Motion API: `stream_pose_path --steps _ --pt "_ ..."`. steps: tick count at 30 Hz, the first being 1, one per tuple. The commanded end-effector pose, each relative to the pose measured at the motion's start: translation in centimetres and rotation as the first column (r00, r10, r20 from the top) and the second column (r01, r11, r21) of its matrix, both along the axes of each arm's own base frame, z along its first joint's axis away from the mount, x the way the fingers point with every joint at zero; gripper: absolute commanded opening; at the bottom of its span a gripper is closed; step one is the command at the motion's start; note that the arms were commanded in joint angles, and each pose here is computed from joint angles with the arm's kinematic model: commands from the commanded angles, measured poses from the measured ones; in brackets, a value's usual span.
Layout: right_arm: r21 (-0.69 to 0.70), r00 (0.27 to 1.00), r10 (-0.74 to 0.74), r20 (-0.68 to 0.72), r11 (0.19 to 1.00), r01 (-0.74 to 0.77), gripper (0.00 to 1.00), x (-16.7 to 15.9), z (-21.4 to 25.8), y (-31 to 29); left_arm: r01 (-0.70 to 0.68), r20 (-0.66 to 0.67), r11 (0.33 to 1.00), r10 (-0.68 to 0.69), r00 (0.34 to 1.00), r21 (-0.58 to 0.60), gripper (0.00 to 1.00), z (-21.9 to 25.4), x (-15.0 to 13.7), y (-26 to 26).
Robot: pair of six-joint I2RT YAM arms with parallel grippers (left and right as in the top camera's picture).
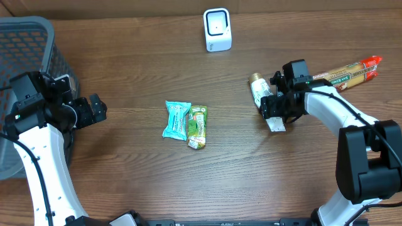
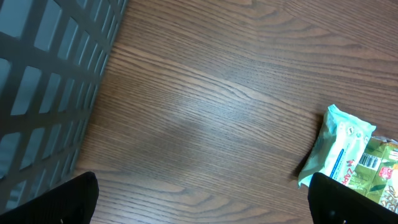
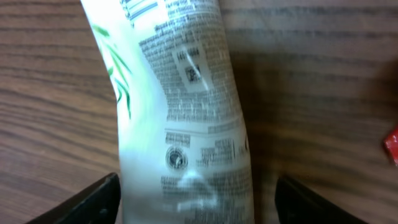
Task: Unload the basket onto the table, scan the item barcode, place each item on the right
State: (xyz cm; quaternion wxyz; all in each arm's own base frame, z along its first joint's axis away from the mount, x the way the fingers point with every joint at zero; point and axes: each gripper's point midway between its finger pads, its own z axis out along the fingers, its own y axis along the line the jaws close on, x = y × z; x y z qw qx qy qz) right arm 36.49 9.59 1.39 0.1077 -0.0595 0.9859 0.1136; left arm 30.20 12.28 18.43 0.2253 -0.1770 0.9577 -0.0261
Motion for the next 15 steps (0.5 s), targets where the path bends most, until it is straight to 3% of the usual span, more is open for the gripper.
stream_pose_path --steps 1,3,5,11,15 --pt "0.010 1.000 0.014 0.006 1.000 -0.014 0.76 -0.4 -0.9 0.3 -0.018 0.000 1.000 0.018 1.000 -0.003 1.00 0.1 0.2 0.1" --pt "0.034 1.000 0.020 0.004 0.999 -0.020 0.71 -0.7 -1.1 0.7 -0.018 0.000 1.000 0.018 1.000 -0.003 0.99 0.1 0.2 0.1" --pt "0.054 1.000 0.025 0.001 0.998 -0.025 0.52 -0.9 -1.3 1.0 -0.018 0.001 1.000 0.018 1.000 -0.003 0.99 0.1 0.2 0.1" --pt "0.146 0.999 0.042 -0.008 0.988 -0.041 0.20 -1.2 -0.8 2.5 -0.018 0.000 1.000 0.018 1.000 -0.003 0.99 0.1 0.2 0.1" --pt "0.193 0.998 0.055 -0.001 0.980 -0.054 0.10 -1.0 -0.2 3.3 -0.018 0.001 1.000 0.018 1.000 -0.003 0.99 0.1 0.2 0.1"
